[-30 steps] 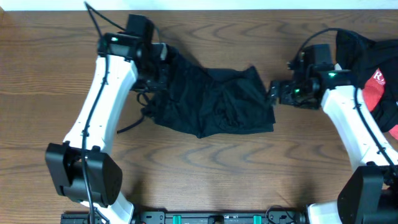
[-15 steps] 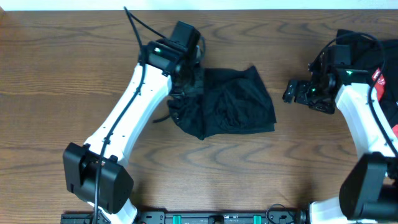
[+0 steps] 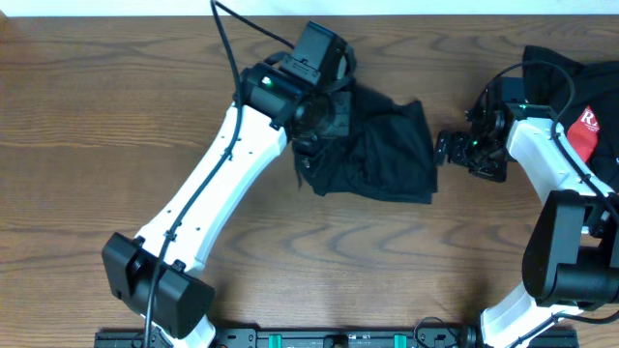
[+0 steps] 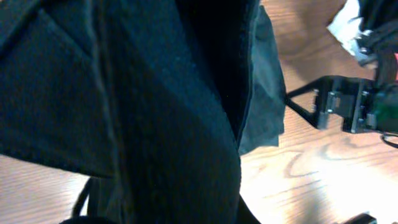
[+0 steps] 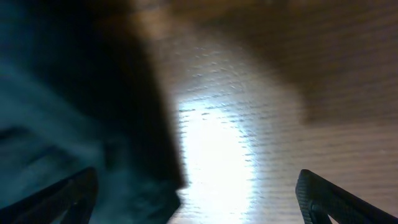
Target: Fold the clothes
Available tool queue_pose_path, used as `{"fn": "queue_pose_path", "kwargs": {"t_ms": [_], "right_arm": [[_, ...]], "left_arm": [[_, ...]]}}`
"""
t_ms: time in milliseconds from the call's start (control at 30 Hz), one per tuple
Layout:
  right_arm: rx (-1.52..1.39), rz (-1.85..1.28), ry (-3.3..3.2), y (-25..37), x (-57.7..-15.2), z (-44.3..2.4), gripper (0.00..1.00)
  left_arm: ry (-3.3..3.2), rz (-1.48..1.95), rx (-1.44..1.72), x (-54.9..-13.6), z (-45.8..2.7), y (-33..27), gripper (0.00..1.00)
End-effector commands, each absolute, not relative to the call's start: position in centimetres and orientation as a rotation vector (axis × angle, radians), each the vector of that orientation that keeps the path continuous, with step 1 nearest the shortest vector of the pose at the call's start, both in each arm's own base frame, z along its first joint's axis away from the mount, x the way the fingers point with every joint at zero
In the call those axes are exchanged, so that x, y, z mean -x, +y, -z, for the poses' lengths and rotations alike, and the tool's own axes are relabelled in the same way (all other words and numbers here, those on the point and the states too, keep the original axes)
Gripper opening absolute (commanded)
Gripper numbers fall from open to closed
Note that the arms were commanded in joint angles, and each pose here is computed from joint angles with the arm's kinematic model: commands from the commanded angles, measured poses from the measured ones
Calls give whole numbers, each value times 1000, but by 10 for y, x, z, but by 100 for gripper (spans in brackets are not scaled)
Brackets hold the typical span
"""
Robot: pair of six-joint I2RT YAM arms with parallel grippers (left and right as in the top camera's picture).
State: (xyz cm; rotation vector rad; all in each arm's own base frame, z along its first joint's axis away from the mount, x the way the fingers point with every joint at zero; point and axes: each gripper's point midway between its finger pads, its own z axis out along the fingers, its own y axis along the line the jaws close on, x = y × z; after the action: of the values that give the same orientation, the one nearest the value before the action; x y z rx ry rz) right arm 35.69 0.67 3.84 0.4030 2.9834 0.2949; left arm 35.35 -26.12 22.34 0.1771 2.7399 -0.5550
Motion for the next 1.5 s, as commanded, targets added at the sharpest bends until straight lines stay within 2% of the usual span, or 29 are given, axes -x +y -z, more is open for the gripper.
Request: {"fn": "queue_pose_path", "kwargs": {"t_ms": [0,567,933,1100,1467], "right_arm": [[-423,-374,2962,13,-363,-42,99],[-330,-421,2966,37,-364,-44,99],[-253,-429,2977,59,-362,-44,99],[-225,-492,2977,72,-361,-46,99],[-111,-541,2979,103,-357,-48,99]], "left_arm": [[2680,581,-155,-355,-243,-269,6],[2642,615,-51,-371,-242,-279,6],[2683,569,56,-385,-214,-282,6],[2657,576,105,-393,-215,-283,6],[2634,631,110,-390,-217,-305,7]]}}
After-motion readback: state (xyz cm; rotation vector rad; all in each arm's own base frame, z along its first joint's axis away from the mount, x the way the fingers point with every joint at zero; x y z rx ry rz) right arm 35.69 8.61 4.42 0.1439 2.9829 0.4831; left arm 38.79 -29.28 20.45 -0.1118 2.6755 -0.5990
